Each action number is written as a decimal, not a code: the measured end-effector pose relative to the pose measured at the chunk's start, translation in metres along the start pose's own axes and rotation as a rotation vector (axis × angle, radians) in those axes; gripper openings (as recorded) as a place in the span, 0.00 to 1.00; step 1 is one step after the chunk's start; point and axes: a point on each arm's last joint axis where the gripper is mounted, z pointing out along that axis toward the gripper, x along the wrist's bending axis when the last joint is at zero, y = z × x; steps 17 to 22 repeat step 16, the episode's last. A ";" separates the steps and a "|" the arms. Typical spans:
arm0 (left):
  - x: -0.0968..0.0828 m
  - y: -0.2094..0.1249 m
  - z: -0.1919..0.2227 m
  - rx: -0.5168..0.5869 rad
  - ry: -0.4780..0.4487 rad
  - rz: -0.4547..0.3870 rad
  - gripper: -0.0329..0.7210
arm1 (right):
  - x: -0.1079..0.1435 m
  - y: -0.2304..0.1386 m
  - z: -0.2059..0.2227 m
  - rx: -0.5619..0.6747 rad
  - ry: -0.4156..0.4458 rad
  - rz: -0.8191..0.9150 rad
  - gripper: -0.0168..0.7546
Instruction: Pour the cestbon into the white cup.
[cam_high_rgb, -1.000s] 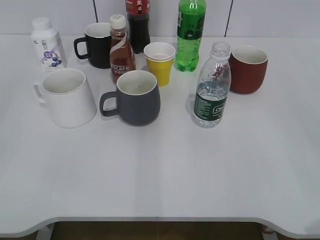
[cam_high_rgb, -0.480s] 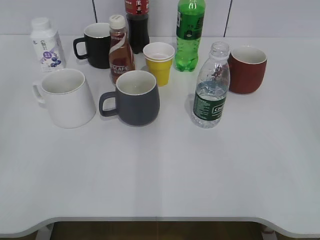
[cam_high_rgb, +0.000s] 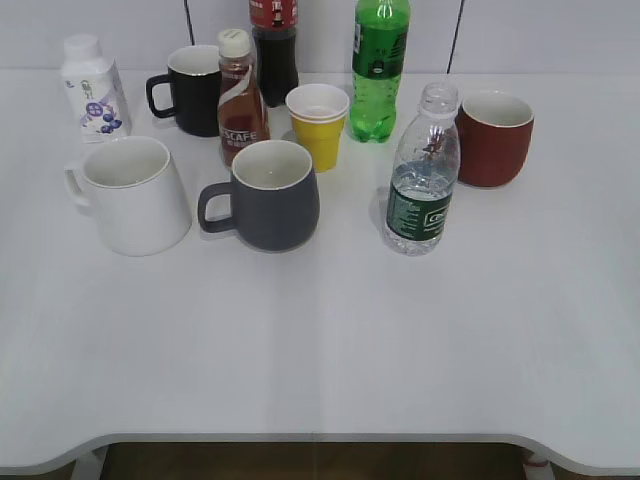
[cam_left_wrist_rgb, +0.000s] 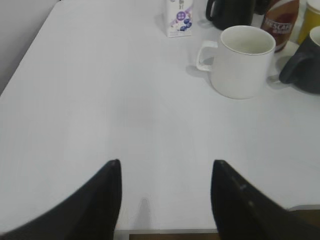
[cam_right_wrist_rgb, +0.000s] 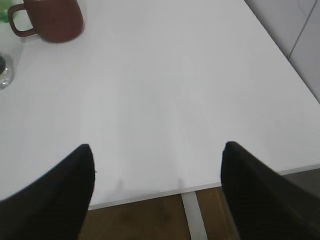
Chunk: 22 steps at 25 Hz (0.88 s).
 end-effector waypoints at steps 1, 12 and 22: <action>0.000 0.000 0.000 -0.001 0.001 0.000 0.61 | 0.000 0.000 0.000 -0.001 0.002 0.001 0.79; 0.000 0.000 0.000 -0.001 0.001 0.001 0.61 | 0.000 0.000 0.000 -0.001 0.004 0.003 0.79; 0.000 0.000 0.000 -0.001 0.001 0.001 0.61 | 0.000 0.000 0.000 -0.001 0.004 0.003 0.79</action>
